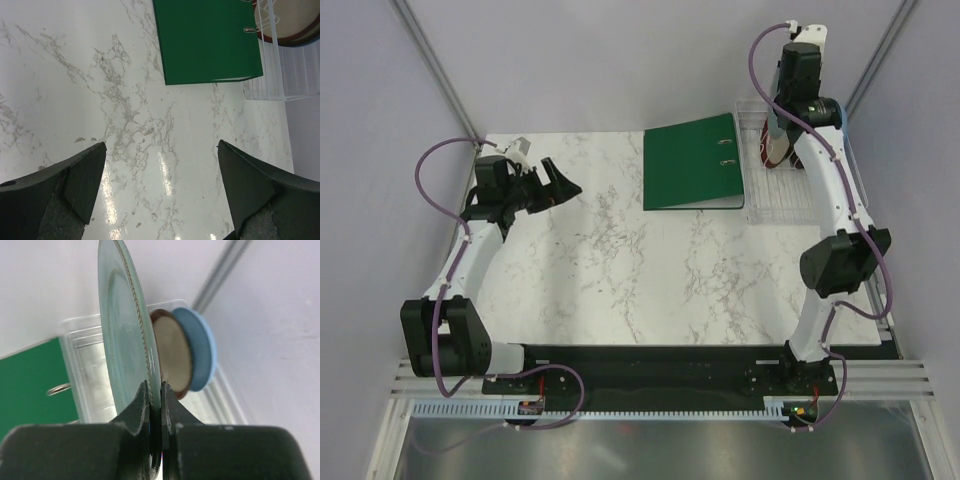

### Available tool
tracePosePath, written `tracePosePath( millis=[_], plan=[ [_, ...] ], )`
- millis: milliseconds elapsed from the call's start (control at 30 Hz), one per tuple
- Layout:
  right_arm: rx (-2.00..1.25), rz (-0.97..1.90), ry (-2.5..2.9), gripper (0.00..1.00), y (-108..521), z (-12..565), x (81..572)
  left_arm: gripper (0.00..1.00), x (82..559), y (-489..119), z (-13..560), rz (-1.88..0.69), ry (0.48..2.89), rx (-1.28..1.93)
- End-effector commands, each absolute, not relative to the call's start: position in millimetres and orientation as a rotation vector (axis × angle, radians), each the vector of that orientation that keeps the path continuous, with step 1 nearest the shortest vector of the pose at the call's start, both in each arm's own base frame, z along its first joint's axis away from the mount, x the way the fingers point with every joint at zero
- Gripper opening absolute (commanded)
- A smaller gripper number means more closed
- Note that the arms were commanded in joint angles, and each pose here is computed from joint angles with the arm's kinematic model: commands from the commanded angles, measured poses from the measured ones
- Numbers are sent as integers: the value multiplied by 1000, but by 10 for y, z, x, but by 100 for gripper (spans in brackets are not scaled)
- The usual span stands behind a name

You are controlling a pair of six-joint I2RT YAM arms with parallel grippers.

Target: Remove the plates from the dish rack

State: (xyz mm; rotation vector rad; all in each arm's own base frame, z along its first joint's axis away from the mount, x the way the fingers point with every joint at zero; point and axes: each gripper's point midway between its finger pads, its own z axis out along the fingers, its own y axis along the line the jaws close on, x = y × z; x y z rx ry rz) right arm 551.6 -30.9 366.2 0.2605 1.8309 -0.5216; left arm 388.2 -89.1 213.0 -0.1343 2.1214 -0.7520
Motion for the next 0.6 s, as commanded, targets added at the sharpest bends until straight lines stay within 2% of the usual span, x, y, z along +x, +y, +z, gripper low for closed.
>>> tracePosePath(
  millis=[0, 233, 500, 567],
  plan=[
    [164, -4, 1650, 0, 500, 4642, 5060, 100, 3803, -1143, 2467, -951, 1996, -46],
    [23, 530, 1784, 0, 1494, 4270, 4608, 100, 3733, -1223, 2551, -1020, 1937, -20],
    [-18, 916, 1770, 0, 2119, 4032, 4241, 100, 3676, -1403, 2772, -1195, 1808, 27],
    [-46, 994, 1766, 0, 2253, 3954, 4175, 100, 3664, -1450, 2678, -1252, 1820, 8]
  ],
)
